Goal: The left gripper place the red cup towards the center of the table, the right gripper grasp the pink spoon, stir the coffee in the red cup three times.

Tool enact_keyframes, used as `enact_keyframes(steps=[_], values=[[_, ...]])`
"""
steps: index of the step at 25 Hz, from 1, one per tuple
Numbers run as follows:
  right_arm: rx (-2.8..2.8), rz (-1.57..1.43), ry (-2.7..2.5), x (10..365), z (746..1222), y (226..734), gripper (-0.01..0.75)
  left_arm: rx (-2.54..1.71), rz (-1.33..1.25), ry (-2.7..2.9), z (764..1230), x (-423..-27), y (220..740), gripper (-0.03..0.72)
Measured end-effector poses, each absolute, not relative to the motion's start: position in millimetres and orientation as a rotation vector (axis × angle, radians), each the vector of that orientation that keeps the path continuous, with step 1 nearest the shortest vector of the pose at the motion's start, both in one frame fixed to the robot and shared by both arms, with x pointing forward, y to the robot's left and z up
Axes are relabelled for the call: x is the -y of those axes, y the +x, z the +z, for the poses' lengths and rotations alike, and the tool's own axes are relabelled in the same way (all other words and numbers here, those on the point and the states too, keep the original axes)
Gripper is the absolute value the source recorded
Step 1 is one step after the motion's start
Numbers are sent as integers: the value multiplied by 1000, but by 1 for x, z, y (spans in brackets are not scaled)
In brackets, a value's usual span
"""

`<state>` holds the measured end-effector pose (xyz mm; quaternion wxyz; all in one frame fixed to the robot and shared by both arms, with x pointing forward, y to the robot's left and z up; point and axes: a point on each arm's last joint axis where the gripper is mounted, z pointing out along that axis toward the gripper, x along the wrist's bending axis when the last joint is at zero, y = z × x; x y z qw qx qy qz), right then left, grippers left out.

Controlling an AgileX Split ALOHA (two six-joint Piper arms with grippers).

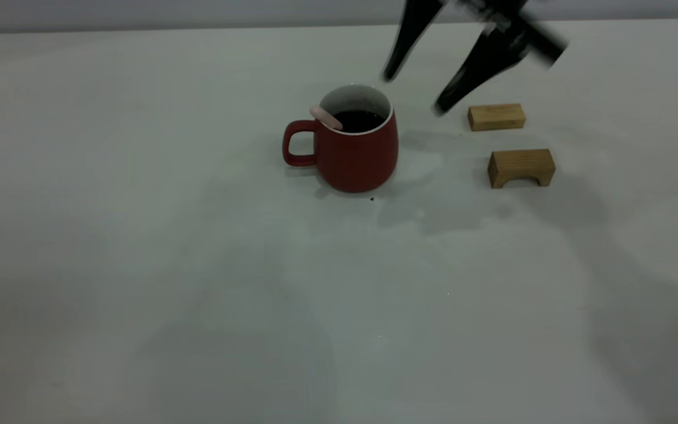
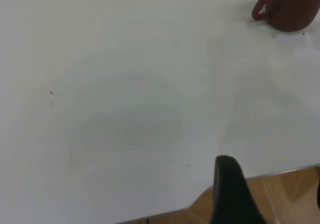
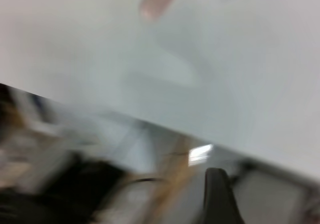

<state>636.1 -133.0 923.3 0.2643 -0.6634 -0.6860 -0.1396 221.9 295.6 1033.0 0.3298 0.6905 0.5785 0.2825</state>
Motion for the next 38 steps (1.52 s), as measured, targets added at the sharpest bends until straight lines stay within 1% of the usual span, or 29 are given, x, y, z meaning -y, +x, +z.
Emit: enact_keyframes(steps=[3, 6, 10, 16, 20, 22, 24, 29, 33, 38], values=[[2187, -420, -1683, 145, 967, 629, 535, -1513, 739, 1806, 1033, -296, 222, 482], [2415, -481, -1606, 156, 1013, 617, 535, -1514, 738, 1805, 1033, -296, 222, 482], [2645, -472, -1629, 176, 1063, 599, 535, -1514, 738, 1805, 1033, -296, 222, 482], [2699, -528, -2023, 208, 1133, 565, 535, -1514, 738, 1805, 1033, -296, 222, 482], [2695, -684, -2177, 224, 1178, 530, 535, -1514, 738, 1805, 1033, -296, 222, 482], [2706, -775, -2190, 231, 1195, 505, 535, -1514, 738, 1805, 1033, -296, 222, 482], [2711, -862, -2201, 240, 1208, 475, 535, -1514, 738, 1805, 1033, -296, 222, 482], [2709, -1168, -2225, 269, 1227, 374, 535, -1514, 738, 1805, 1033, -296, 222, 482], [2622, -1416, -2300, 291, 1216, 297, 535, -1514, 738, 1805, 1033, -296, 222, 482], [2519, -1583, -2450, 303, 1174, 233, 535, -1513, 739, 1806, 1033, -296, 222, 482]])
